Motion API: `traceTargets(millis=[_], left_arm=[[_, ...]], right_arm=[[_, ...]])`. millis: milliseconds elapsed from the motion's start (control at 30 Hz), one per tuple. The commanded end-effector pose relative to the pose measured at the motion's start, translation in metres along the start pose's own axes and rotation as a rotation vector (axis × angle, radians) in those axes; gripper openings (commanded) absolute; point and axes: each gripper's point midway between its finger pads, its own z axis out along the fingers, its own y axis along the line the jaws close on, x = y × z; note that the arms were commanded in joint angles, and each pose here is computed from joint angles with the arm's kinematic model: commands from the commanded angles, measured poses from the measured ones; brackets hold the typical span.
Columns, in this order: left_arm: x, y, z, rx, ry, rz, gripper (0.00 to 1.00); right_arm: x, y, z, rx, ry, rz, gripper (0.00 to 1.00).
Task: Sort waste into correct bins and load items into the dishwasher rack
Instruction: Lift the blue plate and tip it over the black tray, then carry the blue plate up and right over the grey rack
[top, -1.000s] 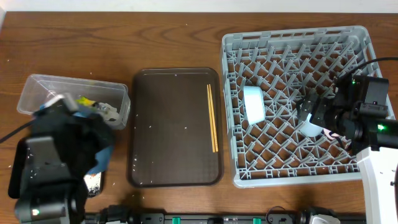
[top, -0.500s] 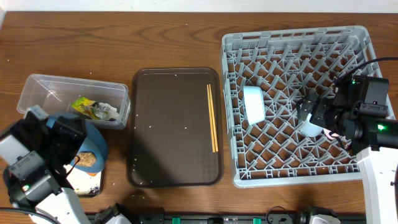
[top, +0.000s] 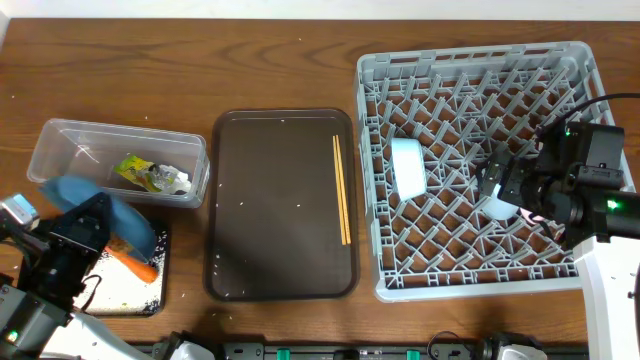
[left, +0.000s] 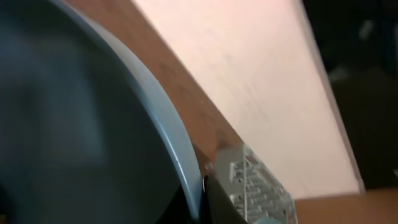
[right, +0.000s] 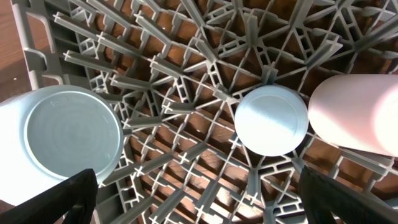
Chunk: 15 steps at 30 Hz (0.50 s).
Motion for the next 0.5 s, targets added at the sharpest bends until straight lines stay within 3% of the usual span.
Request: traceTargets(millis=[0,400,467], left_arm=[[-0.003,-0.023,-0.007,0.127,-0.012,0.109,0.06],[-0.012,-0.003,-0.02,0.088,-0.079,0.005,0.07],[-0.01,0.015,-0.024,0.003,-0.098,-0.069,0.06]], right_arm=[[-0.004,0.001,-0.004,-0.005,-0.013,0.009,0.98],[-0.006,0.001,-0.004,-0.007,-0.019,0.008,0.99],[-0.005,0.001,-0.004,-0.006,-0.016,0.008,0.99]])
